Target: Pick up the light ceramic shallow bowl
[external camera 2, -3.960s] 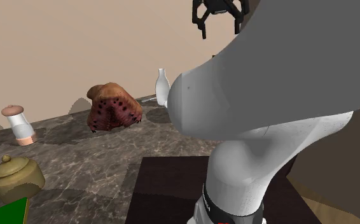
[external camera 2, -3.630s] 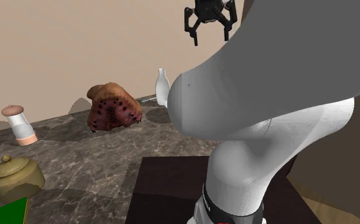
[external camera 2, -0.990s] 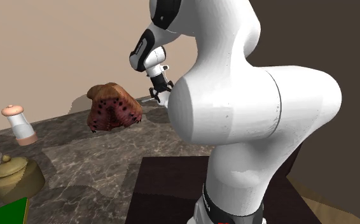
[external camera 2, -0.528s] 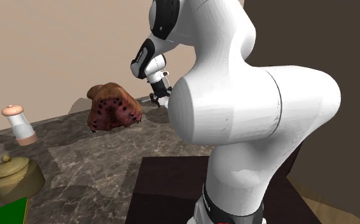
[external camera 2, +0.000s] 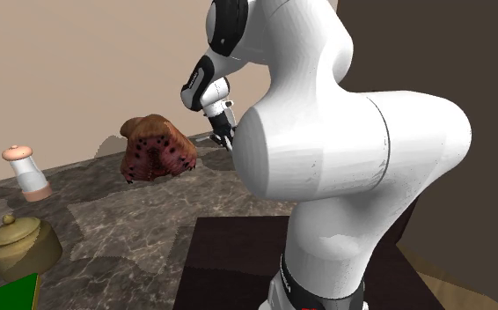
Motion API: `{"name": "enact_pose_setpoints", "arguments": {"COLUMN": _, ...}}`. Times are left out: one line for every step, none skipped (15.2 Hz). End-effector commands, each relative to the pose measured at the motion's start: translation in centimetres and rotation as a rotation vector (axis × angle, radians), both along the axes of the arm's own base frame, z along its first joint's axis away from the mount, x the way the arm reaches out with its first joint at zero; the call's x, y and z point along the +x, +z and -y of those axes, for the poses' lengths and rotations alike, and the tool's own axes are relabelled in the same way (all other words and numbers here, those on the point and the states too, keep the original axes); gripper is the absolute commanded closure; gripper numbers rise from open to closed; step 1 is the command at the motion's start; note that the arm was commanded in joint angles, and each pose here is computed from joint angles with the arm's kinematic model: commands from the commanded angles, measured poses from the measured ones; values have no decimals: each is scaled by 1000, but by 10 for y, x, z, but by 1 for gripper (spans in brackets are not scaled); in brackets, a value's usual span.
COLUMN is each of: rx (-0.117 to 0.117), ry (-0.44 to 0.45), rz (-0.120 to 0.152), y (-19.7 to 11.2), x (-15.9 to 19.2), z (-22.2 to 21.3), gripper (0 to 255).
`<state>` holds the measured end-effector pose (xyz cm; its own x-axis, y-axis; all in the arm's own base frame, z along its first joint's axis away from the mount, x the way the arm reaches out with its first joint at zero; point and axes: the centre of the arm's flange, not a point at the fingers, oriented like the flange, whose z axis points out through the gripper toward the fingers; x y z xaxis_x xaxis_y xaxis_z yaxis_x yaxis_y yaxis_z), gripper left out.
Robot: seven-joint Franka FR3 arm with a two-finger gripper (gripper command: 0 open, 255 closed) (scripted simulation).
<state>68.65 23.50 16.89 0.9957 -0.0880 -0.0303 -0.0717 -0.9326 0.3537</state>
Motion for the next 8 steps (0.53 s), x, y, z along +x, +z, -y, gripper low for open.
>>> {"name": "enact_pose_setpoints", "arguments": {"rx": 0, "ry": 0, "rz": -1, "y": 0, "x": 0, "z": 0, "gripper": 255}}
{"name": "enact_pose_setpoints", "arguments": {"rx": 0, "ry": 0, "rz": -1, "y": 0, "x": 0, "z": 0, "gripper": 255}}
{"name": "enact_pose_setpoints", "arguments": {"rx": 0, "ry": 0, "rz": -1, "y": 0, "x": 0, "z": 0, "gripper": 255}}
{"name": "enact_pose_setpoints", "arguments": {"rx": 0, "ry": 0, "rz": 0, "y": 0, "x": 0, "z": 0, "gripper": 255}}
{"name": "enact_pose_setpoints", "arguments": {"rx": 0, "ry": 0, "rz": 0, "y": 5, "x": 0, "z": 0, "gripper": 255}}
{"name": "enact_pose_setpoints", "arguments": {"rx": 0, "ry": 0, "rz": 0, "y": 10, "x": 0, "z": 0, "gripper": 255}}
{"name": "enact_pose_setpoints", "arguments": {"rx": 0, "ry": 0, "rz": 0, "y": 16, "x": 0, "z": 0, "gripper": 255}}
{"name": "enact_pose_setpoints", "arguments": {"rx": 0, "ry": 0, "rz": 0, "y": 21, "x": 0, "z": 0, "gripper": 255}}
